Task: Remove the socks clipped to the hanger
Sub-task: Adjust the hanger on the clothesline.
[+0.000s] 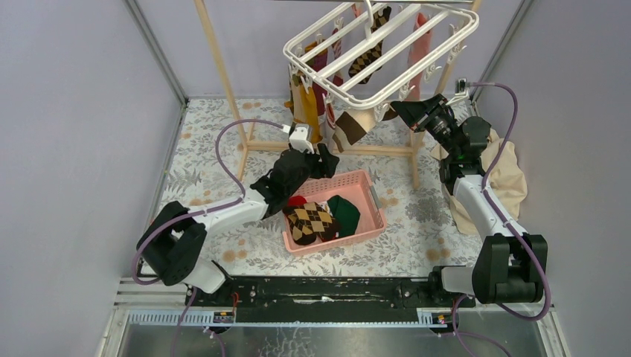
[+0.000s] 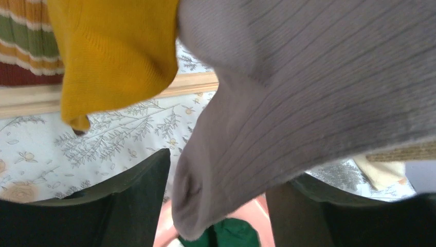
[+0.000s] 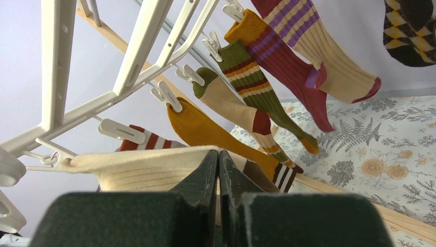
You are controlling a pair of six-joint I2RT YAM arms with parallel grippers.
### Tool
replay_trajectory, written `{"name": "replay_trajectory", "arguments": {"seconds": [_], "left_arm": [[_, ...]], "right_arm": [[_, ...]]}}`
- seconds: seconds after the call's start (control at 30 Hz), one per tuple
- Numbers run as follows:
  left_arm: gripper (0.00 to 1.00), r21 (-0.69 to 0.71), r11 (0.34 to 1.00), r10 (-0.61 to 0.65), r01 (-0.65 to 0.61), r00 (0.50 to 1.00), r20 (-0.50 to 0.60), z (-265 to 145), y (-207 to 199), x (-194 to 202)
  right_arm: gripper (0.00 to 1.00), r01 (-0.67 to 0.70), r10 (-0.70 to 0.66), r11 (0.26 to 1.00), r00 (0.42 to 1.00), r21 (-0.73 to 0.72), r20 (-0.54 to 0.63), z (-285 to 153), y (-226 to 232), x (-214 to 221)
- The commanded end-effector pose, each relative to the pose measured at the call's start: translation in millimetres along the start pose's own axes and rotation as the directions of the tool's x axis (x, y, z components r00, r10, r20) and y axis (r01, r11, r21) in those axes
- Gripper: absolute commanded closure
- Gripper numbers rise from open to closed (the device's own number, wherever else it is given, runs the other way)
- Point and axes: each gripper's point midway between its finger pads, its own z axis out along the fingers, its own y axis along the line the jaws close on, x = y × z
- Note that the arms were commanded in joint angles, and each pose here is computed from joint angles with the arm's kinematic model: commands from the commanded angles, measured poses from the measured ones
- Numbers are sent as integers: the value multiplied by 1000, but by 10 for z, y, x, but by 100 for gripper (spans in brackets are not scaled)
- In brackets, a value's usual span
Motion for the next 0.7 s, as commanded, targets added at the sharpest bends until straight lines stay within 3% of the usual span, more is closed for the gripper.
{"name": "replay_trajectory", "arguments": {"seconds": [0.0,0.1,0.17,0.3,0.5,0.67], "left_arm": [[45,-26,999,22,-20,996,87,83,-79,-317],[84,-20,999,35,-33,997,75,54,-122,-377],[100,-17,999,35,-34,997,72,-6,-145,-417],[100,-9,999,34,-34,998,59,-167,-174,-466],[100,14,1000,20,-21,999,44,-483,-264,-563],[100,24,1000,4,-6,997,71,-789,-334,-725]], "right_arm": [[93,61,-58,996,998,-65,40,-20,264,-185],[91,62,-60,996,998,-63,34,-17,251,-176],[89,58,-56,997,998,-60,28,-13,233,-161],[84,47,-47,998,999,-49,8,-21,179,-102],[62,38,-37,999,999,22,-36,-90,58,16],[56,66,-57,989,996,130,-70,-240,-40,103]]}}
